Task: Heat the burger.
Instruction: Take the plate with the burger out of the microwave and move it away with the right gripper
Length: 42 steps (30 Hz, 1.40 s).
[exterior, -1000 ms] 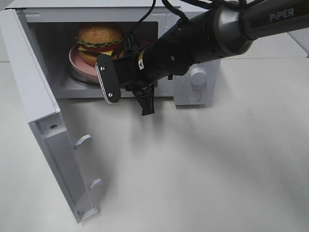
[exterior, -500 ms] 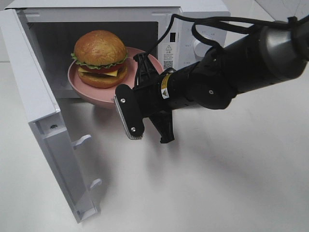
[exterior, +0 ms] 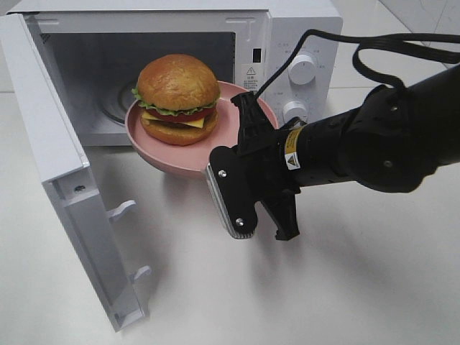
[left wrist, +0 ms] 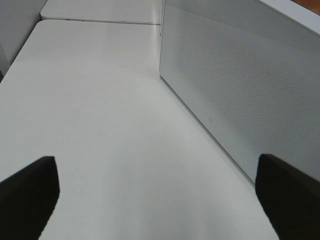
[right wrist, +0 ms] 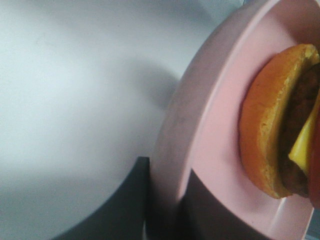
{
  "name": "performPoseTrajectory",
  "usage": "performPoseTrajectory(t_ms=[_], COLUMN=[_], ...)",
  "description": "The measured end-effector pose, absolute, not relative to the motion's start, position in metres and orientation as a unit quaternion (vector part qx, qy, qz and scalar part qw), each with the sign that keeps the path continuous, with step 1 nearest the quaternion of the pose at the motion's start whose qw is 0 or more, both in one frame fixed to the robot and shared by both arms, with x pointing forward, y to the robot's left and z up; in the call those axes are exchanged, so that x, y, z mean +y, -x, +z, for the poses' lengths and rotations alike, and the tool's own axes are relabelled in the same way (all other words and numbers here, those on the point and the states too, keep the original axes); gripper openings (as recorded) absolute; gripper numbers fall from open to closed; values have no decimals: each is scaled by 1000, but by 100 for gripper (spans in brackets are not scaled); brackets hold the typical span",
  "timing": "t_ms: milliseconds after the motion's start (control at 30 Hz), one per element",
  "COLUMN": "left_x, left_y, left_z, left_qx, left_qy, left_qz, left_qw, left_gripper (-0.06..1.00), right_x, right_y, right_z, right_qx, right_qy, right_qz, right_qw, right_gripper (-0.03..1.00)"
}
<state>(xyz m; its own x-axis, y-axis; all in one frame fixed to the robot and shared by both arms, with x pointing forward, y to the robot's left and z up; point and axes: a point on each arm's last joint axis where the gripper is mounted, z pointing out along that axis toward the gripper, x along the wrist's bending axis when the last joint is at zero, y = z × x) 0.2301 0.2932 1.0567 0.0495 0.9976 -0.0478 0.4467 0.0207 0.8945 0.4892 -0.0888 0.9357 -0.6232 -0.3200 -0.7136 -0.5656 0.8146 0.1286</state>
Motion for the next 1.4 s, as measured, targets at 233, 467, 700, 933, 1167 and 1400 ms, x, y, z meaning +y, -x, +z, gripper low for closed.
performPoseTrajectory(t_ms=[233, 467, 700, 933, 1167, 1400], left_x=[293, 293, 293, 293, 293, 293], left_y=[-230, -230, -230, -230, -230, -230], left_z=[1057, 1057, 1057, 1057, 1057, 1057], left_qx=[595, 595, 595, 595, 595, 595], left_qy=[-607, -607, -607, -607, -607, -607], left_qz=[348, 348, 348, 348, 348, 348], left_qw=[395, 395, 395, 395, 395, 395], left_gripper=[99, 99, 99, 99, 99, 99], right_x=[-108, -131, -159, -181, -199, -211], right_y=[-467, -441, -411, -392, -380, -374], right_z=[948, 963, 977, 989, 999, 998], right_qx=[883, 877, 881, 899, 917, 936], right_qy=[242, 231, 208, 181, 123, 78], right_qz=[177, 187, 183, 155, 136, 102], right_qw=[361, 377, 383, 368, 355, 329], right_gripper=[11, 11, 11, 11, 11, 11])
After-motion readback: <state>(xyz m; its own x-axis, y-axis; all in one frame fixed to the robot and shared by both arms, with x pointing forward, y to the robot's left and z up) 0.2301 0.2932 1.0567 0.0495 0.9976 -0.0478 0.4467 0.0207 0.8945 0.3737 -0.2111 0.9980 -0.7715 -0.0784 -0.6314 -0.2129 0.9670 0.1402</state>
